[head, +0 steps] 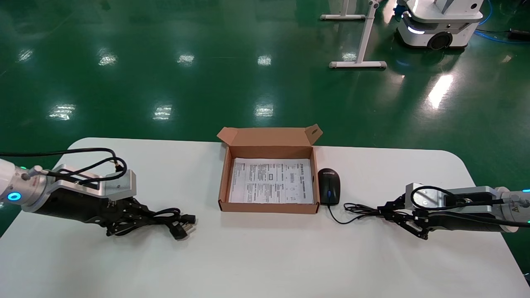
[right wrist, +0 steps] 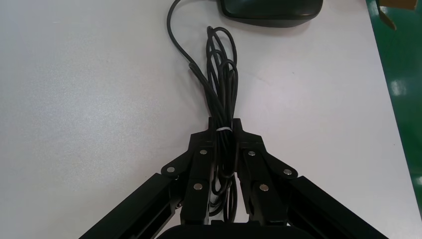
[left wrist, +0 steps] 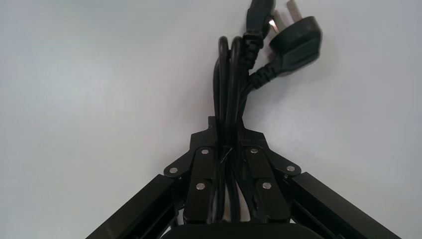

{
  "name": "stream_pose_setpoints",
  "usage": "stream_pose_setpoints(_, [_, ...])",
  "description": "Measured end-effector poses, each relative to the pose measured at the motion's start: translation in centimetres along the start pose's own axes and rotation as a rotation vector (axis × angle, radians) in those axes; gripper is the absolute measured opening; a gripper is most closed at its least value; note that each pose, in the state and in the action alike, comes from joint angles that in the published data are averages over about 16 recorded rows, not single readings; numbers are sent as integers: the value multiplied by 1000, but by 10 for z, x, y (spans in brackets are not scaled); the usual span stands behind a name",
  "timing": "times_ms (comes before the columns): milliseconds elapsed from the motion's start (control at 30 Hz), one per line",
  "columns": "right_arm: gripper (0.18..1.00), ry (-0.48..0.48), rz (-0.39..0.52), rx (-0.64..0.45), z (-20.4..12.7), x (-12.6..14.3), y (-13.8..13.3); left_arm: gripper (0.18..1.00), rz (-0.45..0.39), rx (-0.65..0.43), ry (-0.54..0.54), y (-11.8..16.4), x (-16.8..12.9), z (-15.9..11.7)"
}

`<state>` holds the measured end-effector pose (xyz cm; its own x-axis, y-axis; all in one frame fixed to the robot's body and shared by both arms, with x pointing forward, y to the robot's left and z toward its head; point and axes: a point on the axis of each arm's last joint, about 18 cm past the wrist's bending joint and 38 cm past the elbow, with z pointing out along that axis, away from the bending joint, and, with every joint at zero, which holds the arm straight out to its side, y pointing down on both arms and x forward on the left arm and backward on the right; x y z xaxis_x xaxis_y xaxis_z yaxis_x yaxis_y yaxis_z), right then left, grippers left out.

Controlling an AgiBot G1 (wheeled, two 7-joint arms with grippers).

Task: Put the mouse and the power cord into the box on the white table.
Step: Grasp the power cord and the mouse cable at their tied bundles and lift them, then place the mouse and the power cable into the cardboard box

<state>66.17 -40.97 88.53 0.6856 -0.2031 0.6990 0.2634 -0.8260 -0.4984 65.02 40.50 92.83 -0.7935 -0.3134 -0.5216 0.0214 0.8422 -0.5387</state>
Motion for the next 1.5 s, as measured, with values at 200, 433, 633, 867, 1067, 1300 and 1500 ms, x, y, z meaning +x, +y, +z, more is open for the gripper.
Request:
stream_pose_setpoints(200, [247, 74, -16, 37, -21, 27, -16, 253, 2, 63, -59, -10, -13, -31])
stream_pose_setpoints(433, [235, 207, -68, 127, -62, 79, -62, 236, 35, 172, -205, -45, -44, -81])
stream_pose_setpoints(633, [233, 287, -136, 216, -88, 114, -113, 235, 91, 291, -355, -96, -74, -120])
stream_pose_setpoints(867, [232, 292, -202, 292, -85, 125, -158, 235, 168, 414, -481, -158, -98, -152])
stream_pose_setpoints(1067, [232, 228, -223, 315, -51, 110, -172, 235, 220, 459, -522, -187, -104, -165])
stream_pose_setpoints(1300, [232, 149, -230, 314, -6, 82, -178, 235, 235, 461, -527, -192, -105, -170])
stream_pose_setpoints(1500, [231, 103, -240, 306, 28, 60, -185, 235, 221, 446, -510, -187, -104, -166])
